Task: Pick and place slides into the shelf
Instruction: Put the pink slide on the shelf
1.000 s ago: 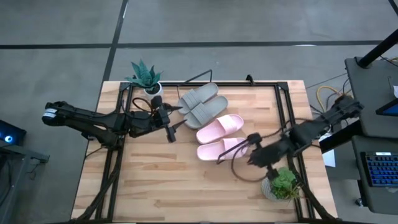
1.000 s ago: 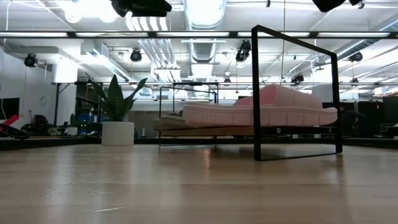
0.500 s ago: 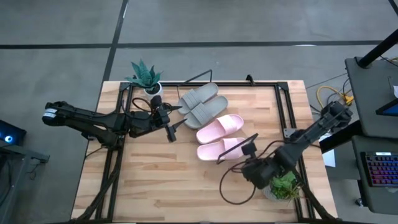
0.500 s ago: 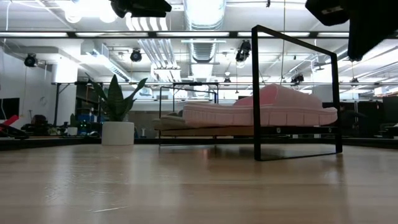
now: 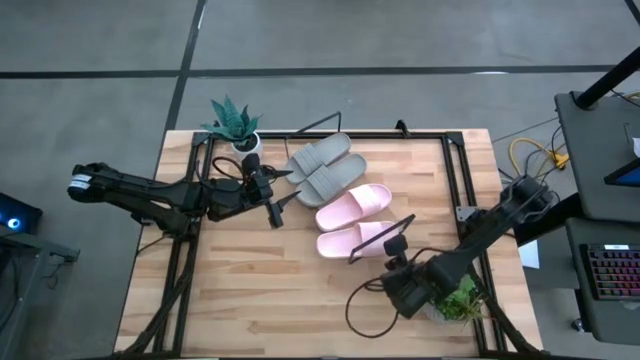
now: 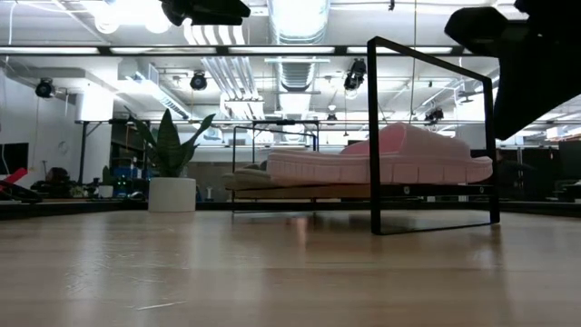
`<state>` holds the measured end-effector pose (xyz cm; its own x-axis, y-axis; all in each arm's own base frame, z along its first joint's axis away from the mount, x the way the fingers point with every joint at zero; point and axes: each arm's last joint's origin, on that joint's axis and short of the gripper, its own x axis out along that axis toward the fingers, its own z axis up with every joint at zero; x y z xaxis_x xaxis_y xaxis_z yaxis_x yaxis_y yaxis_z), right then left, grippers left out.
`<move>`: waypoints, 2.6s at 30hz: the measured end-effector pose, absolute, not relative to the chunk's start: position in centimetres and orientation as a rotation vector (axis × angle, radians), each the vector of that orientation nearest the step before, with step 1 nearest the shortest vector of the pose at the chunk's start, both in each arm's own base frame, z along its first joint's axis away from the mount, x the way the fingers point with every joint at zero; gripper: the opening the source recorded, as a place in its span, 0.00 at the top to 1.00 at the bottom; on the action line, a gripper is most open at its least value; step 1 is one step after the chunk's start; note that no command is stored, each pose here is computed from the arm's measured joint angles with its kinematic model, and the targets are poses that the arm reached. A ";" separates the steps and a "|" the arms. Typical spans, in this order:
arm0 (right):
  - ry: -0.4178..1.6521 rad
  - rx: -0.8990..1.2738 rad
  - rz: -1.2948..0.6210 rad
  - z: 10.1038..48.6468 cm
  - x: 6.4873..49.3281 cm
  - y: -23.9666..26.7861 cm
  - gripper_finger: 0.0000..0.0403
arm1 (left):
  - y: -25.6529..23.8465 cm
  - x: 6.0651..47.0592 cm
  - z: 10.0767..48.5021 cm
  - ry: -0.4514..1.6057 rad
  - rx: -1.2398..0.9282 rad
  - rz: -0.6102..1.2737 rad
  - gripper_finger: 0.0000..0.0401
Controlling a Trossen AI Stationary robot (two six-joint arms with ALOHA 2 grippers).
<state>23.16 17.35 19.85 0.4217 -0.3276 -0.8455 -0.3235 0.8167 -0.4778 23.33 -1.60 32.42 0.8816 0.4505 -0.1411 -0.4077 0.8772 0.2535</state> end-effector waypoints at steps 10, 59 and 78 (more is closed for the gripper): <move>1.151 -0.716 -0.094 18.3 23.6 17.4 0.98 | -1.6 23.3 32.4 0.202 0.223 0.450 0.41; 1.206 -0.785 -0.325 15.0 23.3 14.4 0.98 | -1.6 23.3 31.4 0.224 0.230 0.447 0.41; 0.853 -0.428 -0.141 26.0 19.5 13.6 0.98 | -1.6 23.1 31.5 0.209 0.180 0.452 0.41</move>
<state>19.53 13.63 25.98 0.6545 -0.2889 -0.6987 -0.0490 0.9060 -0.4205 23.09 -1.57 31.55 0.8791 0.4492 -0.1593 -0.4126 0.8846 0.2174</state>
